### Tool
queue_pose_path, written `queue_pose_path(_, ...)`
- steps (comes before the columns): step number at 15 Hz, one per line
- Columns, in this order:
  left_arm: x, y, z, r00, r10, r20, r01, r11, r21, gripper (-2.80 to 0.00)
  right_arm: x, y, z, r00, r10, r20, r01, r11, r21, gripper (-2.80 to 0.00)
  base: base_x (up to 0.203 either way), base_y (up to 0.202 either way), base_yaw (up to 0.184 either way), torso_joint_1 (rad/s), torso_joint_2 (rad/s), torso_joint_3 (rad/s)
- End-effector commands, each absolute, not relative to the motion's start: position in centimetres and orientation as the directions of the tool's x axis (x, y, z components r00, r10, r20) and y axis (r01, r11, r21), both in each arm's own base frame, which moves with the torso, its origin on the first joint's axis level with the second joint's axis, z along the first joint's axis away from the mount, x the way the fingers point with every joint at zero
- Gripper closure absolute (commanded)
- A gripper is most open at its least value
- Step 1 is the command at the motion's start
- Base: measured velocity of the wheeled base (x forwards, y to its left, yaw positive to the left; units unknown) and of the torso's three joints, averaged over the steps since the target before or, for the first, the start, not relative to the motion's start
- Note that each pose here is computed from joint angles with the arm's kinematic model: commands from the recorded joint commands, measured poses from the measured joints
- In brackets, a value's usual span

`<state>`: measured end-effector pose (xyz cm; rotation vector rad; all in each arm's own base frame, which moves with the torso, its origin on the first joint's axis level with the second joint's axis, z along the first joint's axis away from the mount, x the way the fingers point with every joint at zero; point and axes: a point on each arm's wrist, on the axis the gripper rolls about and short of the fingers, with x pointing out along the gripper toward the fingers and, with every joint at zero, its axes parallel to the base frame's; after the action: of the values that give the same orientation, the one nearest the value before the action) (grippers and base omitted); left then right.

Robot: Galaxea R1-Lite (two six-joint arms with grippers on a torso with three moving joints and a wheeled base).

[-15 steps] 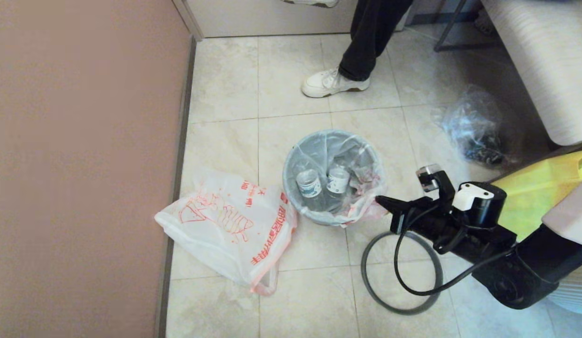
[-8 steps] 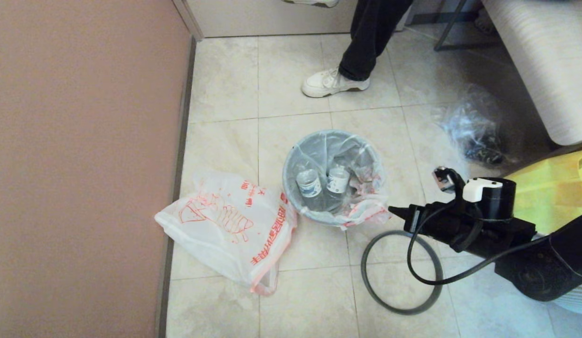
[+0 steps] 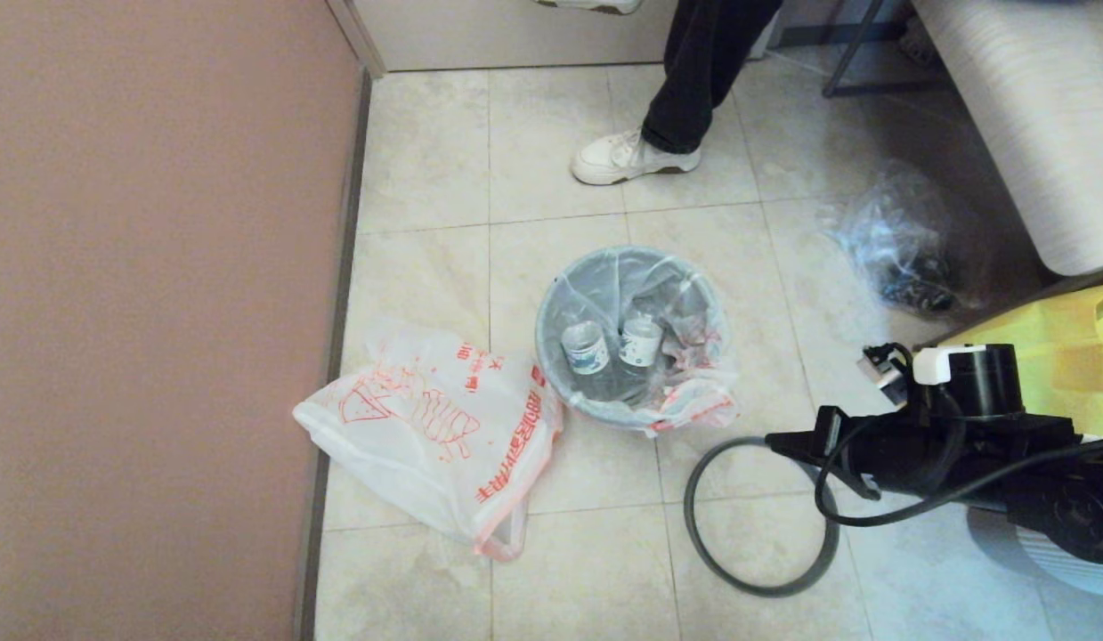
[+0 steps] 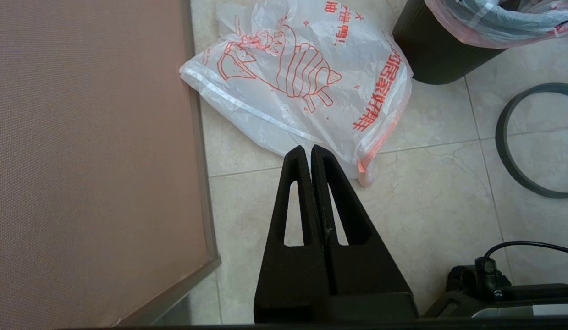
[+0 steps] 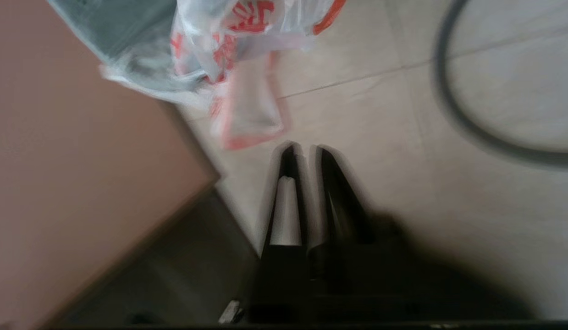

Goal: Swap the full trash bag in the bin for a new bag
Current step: Place the trash bag on the floor

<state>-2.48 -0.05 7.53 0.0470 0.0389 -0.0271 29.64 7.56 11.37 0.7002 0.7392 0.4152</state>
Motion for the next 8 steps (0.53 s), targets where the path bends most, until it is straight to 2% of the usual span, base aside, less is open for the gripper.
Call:
queue_pose_path(1,-2.5,-0.1,7.5,0.999,-0.026,-0.041,0.028,0.999,0.046,0.00,31.0,7.4,10.2,0.653,0.587,-0.479,-0.055,0.667,0.743,-2.80,0.000,0.000,0.000,0.000,0.00,0.000)
queue_pose_path(8,-2.5,-0.1,7.5,0.999,-0.026,-0.041,0.028,0.999,0.046,0.00,36.0,7.9,5.1,0.708,0.615,-0.346,-0.023,0.510,0.860,-2.80,0.000,0.000,0.000,0.000,0.00,0.000)
